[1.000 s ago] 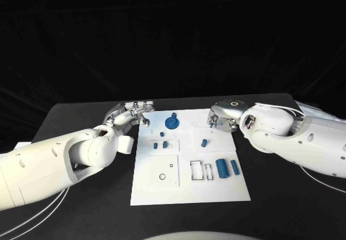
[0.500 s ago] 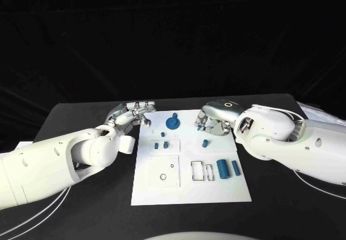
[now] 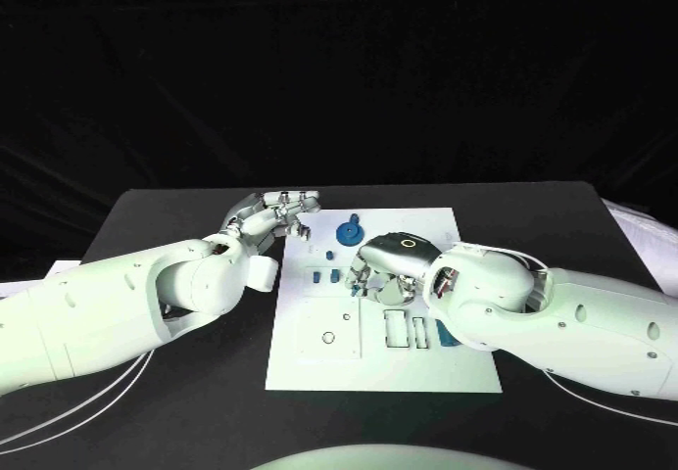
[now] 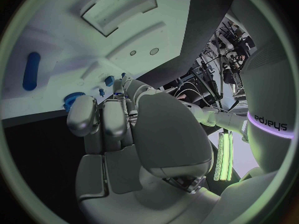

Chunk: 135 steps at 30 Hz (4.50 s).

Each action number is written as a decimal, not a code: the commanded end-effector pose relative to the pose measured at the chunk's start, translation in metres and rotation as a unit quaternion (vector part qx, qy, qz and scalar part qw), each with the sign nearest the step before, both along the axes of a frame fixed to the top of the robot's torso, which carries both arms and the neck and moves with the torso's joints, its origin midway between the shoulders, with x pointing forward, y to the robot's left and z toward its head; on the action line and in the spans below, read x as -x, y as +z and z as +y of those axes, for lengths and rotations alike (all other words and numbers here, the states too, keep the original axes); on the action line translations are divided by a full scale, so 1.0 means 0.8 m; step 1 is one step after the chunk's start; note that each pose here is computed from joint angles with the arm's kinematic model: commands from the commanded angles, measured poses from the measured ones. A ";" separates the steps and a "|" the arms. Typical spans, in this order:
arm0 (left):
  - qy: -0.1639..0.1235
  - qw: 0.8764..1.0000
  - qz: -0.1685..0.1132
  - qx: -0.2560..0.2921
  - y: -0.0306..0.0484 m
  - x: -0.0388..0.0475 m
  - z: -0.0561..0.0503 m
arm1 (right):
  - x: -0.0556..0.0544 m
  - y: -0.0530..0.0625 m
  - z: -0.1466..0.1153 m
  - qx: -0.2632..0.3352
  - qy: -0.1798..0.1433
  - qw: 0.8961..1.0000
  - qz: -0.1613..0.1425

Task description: Assemble the parts on the task board

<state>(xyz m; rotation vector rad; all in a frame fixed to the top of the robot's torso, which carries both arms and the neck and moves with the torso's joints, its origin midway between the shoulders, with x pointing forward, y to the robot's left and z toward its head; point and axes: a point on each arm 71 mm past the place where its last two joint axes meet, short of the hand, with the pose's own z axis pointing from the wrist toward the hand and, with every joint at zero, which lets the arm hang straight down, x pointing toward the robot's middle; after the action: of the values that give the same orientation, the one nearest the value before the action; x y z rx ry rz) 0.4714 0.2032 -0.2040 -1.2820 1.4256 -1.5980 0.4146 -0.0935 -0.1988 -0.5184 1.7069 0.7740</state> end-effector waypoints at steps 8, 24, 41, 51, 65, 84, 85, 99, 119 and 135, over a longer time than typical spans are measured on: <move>-0.012 1.000 0.000 0.009 0.0018 0.002 -0.006 | 0.007 -0.027 0.014 0.029 0.028 0.999 0.028; -0.014 1.000 0.001 0.009 0.0015 0.002 -0.006 | 0.008 -0.036 0.020 0.052 0.038 0.998 0.028; -0.015 1.000 0.003 0.008 0.0011 0.002 -0.005 | 0.008 -0.044 0.024 0.073 0.042 0.996 0.039; -0.015 1.000 0.004 0.008 0.0010 0.003 -0.005 | 0.009 -0.047 0.025 0.081 0.040 0.995 0.041; -0.016 1.000 0.006 0.007 0.0005 0.002 -0.005 | 0.004 -0.039 0.019 0.044 0.009 0.999 -0.004; -0.013 1.000 0.006 0.006 -0.0004 0.000 -0.002 | -0.019 0.036 -0.084 0.059 -0.075 0.993 -0.066; -0.013 1.000 0.006 0.006 -0.0005 0.000 -0.002 | -0.021 0.037 -0.089 0.067 -0.080 0.992 -0.066; -0.014 1.000 0.007 0.006 -0.0009 0.000 -0.002 | -0.031 0.026 -0.109 0.129 -0.087 0.987 -0.039; -0.013 1.000 0.007 0.005 -0.0010 0.000 -0.001 | -0.033 0.010 -0.096 0.135 -0.067 0.989 -0.014; -0.013 1.000 0.007 0.005 -0.0010 0.000 0.000 | -0.038 0.012 -0.092 0.099 -0.082 0.991 -0.043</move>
<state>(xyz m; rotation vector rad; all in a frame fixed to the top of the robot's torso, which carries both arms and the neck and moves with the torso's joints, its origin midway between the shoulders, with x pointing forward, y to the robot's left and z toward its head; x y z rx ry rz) 0.4720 0.2048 -0.2058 -1.2934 1.4484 -1.5938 0.4456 -0.1685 -0.1922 -0.5502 1.7831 0.4496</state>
